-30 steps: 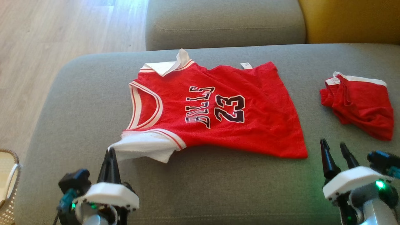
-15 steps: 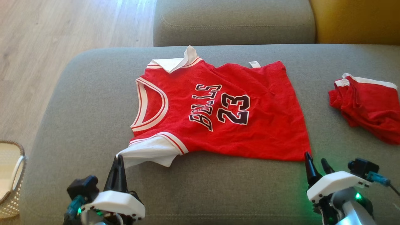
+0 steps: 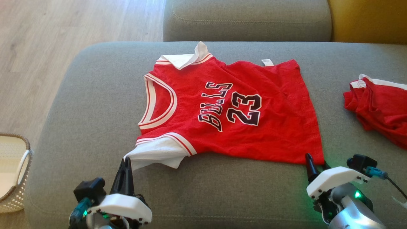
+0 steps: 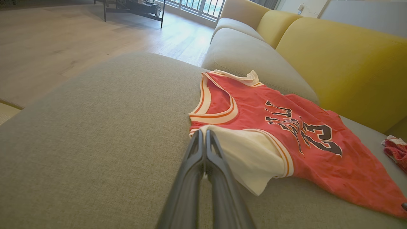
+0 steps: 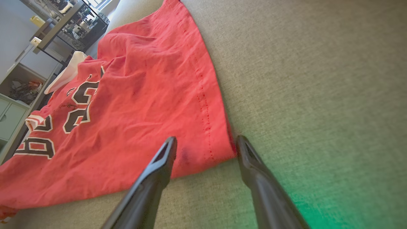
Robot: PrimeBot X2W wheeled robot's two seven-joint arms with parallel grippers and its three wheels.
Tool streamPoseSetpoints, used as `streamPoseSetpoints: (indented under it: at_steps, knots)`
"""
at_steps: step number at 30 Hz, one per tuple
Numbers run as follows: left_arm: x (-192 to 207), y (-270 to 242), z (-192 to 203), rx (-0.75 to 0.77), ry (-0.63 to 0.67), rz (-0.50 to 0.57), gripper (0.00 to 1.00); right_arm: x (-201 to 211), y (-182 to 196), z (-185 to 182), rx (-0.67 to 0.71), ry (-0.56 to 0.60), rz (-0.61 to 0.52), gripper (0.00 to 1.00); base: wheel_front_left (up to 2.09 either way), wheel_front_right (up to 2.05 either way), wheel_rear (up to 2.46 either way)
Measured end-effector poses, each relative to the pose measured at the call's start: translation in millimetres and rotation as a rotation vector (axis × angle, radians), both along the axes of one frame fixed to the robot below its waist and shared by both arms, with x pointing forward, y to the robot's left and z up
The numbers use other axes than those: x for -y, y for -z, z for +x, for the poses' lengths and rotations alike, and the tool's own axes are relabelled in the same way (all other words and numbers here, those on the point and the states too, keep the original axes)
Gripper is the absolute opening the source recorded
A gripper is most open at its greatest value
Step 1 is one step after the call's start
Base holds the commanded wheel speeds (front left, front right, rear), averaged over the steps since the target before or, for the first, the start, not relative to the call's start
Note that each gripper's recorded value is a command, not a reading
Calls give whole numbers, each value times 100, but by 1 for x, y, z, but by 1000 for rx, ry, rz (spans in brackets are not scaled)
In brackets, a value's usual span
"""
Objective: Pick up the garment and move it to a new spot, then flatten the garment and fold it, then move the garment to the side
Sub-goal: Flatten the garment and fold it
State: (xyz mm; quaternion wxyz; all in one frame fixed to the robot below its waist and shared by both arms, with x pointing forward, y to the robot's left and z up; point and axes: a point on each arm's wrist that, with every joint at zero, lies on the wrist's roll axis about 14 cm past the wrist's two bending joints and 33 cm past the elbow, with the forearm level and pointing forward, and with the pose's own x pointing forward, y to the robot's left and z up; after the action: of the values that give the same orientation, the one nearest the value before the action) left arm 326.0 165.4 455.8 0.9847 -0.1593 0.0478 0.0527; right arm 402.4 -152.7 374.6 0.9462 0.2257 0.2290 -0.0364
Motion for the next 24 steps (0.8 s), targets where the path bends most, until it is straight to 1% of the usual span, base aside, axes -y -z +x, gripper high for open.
streamPoseSetpoints:
  at_steps: [1,4,8,9,11,12,16,18,24]
  knots:
    - [0,0,0,1,0,0,0,0,0,0,-1,-3,-1,0,0,0,0]
    - [-2,-4,0,14,-7,0,0,-3,-6,1,14,-7,9,0,0,0,0]
    - [-7,-20,4,63,-24,-3,0,-3,-36,16,125,-5,20,0,0,0,0]
    - [-7,-20,4,63,-24,-3,0,-3,-36,16,125,-5,20,0,0,0,0]
    - [-6,-31,7,100,-21,-7,0,-2,-56,24,196,-9,18,0,0,0,0]
    - [-4,-44,10,143,-12,-21,0,-3,-77,30,266,-18,14,0,0,0,0]
    - [4,-85,19,271,21,-42,0,-4,-125,39,421,-44,-17,0,0,0,0]
    - [5,-112,25,339,26,-103,0,-5,-154,42,497,-57,-30,0,0,0,0]
    - [19,-222,33,617,109,-147,0,-4,-246,40,704,-90,-52,0,0,0,0]
